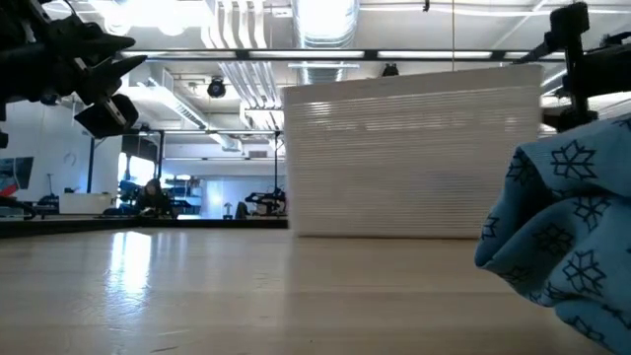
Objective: Pick & place medical supplies in basket/bin
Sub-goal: Return to Home Position
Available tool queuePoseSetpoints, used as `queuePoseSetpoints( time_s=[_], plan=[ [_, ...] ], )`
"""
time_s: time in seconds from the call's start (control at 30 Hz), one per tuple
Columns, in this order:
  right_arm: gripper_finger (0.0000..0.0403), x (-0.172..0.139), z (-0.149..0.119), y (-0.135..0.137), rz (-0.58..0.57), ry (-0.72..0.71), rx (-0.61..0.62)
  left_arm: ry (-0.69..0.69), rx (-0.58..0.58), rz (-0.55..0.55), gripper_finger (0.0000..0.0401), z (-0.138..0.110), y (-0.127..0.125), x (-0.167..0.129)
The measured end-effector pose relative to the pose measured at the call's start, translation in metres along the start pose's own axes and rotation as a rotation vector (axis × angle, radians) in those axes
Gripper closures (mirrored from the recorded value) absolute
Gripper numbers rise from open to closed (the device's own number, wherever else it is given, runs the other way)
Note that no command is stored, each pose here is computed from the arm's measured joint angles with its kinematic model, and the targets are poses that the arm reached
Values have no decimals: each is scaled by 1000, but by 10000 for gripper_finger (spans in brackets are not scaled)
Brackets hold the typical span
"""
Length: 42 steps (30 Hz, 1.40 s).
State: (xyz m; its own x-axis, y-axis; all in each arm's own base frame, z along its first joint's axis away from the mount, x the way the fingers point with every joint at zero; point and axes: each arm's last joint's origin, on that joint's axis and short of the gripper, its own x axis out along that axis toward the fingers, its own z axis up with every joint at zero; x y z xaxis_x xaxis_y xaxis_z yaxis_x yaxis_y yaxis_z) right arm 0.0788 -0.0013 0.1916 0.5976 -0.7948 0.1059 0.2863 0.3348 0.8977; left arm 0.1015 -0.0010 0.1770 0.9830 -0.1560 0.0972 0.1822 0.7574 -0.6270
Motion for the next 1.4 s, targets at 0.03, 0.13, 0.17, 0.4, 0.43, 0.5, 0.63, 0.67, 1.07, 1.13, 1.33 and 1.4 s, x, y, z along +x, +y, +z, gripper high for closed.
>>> queuePoseSetpoints(
  time_s=[0.03, 0.13, 0.17, 0.4, 0.43, 0.5, 0.63, 0.67, 1.07, 1.13, 1.33, 1.4],
  plan=[
    [63, 0, -2, 1, 37, 47, 17, 3, -1, 3, 341, 0, 0, 0],
    [60, 0, -9, 3, 128, 176, 53, 13, -4, 11, 341, -1, 1, 0],
    [59, 0, -11, 4, 150, 210, 75, 21, -6, 18, 341, -2, 2, 0],
    [60, 2, -4, 11, 84, 103, -6, 23, -20, 17, 341, -2, 2, 0],
    [60, 2, -1, 13, 58, 68, -33, 23, -21, 14, 341, -2, 2, 0],
    [59, 3, 3, 17, 25, 26, -126, 24, -21, 13, 341, -2, 1, 0],
    [55, 3, 5, 23, 89, 84, -483, 24, -21, 12, 341, -2, 1, 0],
    [55, 3, 4, 24, 125, 115, -547, 24, -21, 12, 341, -2, 1, 0],
    [56, -4, -19, 11, 378, 561, -533, 25, -45, 11, 341, -2, 1, 0],
    [57, -8, -25, 7, 422, 708, -510, 26, -51, 10, 341, -2, 1, 0],
    [60, -12, -29, 5, 429, 887, -346, 33, -68, 2, 341, -2, 1, 0],
    [60, -11, -27, 8, 414, 880, -274, 33, -84, 7, 341, -2, 1, 0]
  ],
)
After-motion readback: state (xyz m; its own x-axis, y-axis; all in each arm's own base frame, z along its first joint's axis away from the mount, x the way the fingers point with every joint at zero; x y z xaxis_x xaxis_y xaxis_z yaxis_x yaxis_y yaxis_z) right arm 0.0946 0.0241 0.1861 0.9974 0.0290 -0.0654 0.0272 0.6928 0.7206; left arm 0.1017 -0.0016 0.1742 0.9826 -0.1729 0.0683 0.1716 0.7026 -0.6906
